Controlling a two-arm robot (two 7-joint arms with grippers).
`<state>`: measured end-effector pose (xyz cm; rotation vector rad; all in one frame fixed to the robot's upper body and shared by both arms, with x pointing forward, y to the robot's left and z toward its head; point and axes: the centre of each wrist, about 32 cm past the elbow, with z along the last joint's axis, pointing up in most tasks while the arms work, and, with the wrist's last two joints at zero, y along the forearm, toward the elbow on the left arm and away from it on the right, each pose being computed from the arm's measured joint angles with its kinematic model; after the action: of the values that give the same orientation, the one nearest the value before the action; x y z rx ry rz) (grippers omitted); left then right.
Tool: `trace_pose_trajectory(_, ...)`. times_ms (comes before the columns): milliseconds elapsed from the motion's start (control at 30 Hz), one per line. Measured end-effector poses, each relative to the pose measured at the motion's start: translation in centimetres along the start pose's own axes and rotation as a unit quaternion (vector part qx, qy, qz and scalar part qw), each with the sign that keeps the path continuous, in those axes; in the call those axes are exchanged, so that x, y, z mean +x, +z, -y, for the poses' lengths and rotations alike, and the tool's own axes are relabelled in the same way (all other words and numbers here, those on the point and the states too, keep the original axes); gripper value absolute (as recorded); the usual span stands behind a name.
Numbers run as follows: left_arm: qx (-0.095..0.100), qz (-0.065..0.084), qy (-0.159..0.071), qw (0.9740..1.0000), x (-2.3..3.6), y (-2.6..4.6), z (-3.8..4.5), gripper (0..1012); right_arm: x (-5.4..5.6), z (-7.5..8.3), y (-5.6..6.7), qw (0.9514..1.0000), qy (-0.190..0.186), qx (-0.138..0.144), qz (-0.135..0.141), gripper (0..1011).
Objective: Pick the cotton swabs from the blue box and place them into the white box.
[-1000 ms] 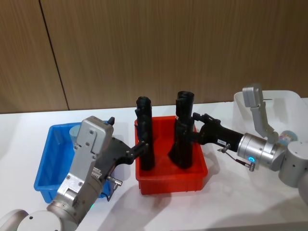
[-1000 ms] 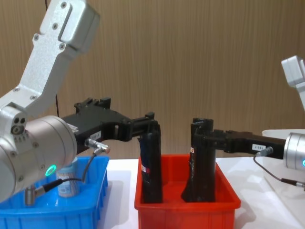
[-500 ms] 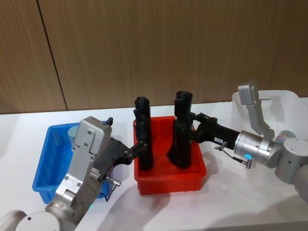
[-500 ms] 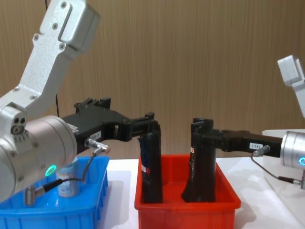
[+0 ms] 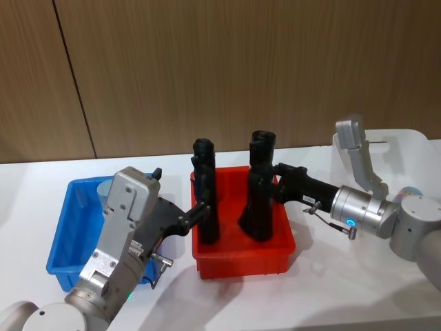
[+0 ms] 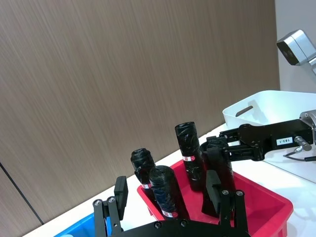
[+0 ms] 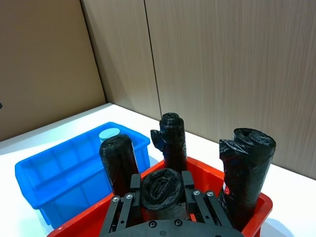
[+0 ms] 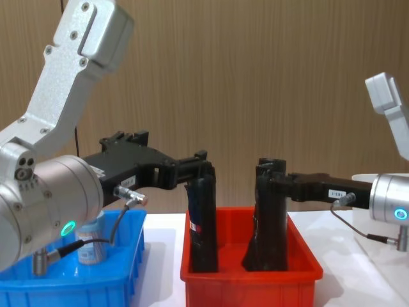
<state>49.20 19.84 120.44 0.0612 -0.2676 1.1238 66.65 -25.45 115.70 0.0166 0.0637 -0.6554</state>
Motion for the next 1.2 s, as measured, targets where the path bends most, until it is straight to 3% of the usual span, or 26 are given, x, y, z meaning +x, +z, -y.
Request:
trace_pose_trajectory(300,0.000,0.000,0.000,1.0000,0.00,0.00,0.00,1004,0.1,-0.3,0.5,0.9999,0.003,0.010,0.007,430)
trace_pose_trajectory(533,0.000,0.000,0.000,1.0000,0.00,0.00,0.00,1004,0.2,-0.8,1.6,0.9992,0.009,0.032,0.020,392)
trace_pose_trajectory(833,0.000,0.000,0.000,1.0000,0.00,0.00,0.00,1004,-0.3,-0.5,4.3,0.9968,0.010,0.070,0.038,343)
trace_pose_trajectory(1200,0.000,0.000,0.000,1.0000,0.00,0.00,0.00,1004,-1.1,2.3,9.3,0.9903,-0.016,0.113,0.079,321)
